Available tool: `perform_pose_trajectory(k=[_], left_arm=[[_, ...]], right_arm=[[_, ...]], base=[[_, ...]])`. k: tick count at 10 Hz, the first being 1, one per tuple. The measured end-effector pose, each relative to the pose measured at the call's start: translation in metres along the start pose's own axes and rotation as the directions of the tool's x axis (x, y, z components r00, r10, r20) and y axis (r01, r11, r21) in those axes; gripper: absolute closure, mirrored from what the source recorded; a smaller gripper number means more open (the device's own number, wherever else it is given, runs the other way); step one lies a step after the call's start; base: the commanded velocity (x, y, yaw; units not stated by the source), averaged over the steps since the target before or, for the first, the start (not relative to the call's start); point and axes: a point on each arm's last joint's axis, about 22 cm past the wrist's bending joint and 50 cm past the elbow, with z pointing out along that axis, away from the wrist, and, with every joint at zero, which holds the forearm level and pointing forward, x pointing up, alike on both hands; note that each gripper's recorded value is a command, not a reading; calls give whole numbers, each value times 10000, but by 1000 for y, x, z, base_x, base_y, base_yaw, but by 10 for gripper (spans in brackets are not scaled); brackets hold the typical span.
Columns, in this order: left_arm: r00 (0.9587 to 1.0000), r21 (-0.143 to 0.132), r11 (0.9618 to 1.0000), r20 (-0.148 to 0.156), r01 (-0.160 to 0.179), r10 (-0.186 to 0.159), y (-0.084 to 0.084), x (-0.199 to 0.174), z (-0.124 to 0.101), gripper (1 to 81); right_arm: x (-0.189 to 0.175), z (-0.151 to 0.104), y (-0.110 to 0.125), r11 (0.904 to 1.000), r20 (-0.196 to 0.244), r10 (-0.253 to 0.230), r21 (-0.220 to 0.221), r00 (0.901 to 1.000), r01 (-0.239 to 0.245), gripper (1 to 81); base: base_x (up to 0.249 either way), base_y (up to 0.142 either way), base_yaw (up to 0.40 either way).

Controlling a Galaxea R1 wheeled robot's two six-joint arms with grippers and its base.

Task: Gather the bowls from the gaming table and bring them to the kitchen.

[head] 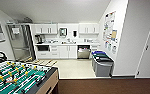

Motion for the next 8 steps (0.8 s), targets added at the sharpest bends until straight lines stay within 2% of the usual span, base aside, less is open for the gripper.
perform_pose_trajectory(k=[8], left_arm=[[10000,13,10000,16,0,0,-1,0,0,811]], right_arm=[[-2,0,0,10000,1,6,5,10000,-6,811]], base=[[194,0,0]])
